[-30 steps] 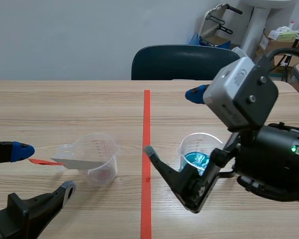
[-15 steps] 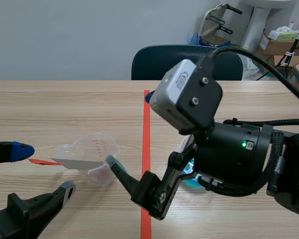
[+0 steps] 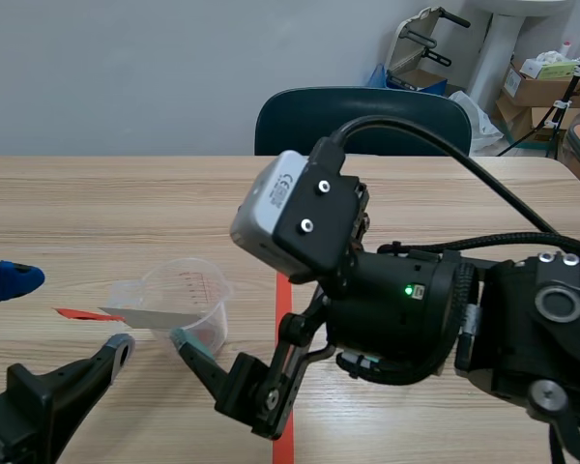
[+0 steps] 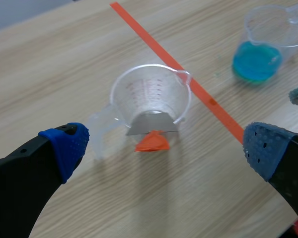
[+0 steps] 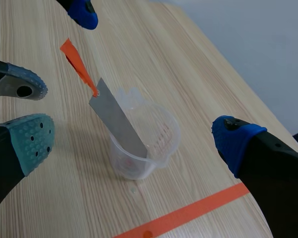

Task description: Do the redox reaction experiment

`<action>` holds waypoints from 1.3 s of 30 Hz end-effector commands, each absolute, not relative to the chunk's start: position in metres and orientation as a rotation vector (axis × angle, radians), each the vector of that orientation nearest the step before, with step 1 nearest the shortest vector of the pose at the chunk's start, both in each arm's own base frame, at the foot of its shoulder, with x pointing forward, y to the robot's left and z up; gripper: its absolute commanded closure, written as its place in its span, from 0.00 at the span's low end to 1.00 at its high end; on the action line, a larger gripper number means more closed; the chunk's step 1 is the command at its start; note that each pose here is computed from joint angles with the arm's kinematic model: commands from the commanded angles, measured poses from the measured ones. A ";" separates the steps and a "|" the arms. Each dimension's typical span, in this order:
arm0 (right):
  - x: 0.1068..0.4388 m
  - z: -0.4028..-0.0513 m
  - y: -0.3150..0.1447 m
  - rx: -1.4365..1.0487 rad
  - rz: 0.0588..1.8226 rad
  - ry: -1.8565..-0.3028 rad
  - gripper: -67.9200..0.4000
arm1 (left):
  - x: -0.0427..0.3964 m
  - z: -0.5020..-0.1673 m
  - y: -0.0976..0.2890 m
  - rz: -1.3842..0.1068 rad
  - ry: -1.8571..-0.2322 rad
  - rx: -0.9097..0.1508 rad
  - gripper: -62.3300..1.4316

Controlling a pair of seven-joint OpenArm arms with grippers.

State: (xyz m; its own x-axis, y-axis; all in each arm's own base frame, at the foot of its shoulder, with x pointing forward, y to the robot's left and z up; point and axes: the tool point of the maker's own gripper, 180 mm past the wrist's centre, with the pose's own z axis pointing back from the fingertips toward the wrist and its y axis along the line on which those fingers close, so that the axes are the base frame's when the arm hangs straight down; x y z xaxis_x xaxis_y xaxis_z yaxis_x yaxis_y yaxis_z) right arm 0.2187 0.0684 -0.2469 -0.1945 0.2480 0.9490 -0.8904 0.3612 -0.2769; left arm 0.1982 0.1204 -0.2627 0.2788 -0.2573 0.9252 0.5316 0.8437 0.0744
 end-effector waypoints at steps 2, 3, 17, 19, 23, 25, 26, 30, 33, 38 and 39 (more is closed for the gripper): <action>0.222 -0.240 0.075 0.654 1.161 -1.417 0.00 | 0.191 -0.255 0.127 -0.524 -1.217 -0.268 0.00; 0.222 -0.242 0.077 0.659 1.164 -1.413 0.00 | 0.189 -0.252 0.130 -0.517 -1.235 -0.264 0.00; 0.227 -0.252 0.121 0.693 1.215 -1.420 0.00 | 0.123 -0.242 0.164 -0.513 -1.209 -0.241 0.00; 0.227 -0.251 0.130 0.706 1.227 -1.422 0.00 | 0.123 -0.238 0.162 -0.540 -1.233 -0.243 0.00; 0.223 -0.251 0.145 0.734 1.246 -1.421 0.00 | 0.120 -0.239 0.164 -0.551 -1.236 -0.238 0.00; 0.223 -0.251 0.151 0.737 1.248 -1.426 0.01 | 0.119 -0.241 0.167 -0.549 -1.234 -0.235 0.00; 0.224 -0.251 0.154 0.736 1.252 -1.427 0.01 | 0.118 -0.243 0.168 -0.548 -1.229 -0.232 0.00; 0.224 -0.255 0.162 0.720 1.266 -1.428 0.01 | 0.115 -0.248 0.172 -0.549 -1.213 -0.223 0.00; 0.229 -0.256 0.165 0.701 1.252 -1.437 0.09 | 0.114 -0.249 0.173 -0.547 -1.208 -0.224 0.00; 0.233 -0.258 0.169 0.694 1.229 -1.438 0.25 | 0.114 -0.250 0.173 -0.547 -1.208 -0.224 0.00; 0.233 -0.258 0.169 0.695 1.229 -1.438 0.28 | 0.114 -0.249 0.173 -0.548 -1.211 -0.226 0.00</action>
State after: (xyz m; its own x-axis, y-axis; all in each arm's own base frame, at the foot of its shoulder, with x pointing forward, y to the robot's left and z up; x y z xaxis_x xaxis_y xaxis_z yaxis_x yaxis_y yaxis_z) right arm 0.2281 0.1654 -0.2737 -0.2333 0.2365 0.9432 -0.9087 0.2924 -0.2980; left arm 0.1125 0.1753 -0.2546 0.2609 -0.2993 0.9178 0.5191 0.8451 0.1280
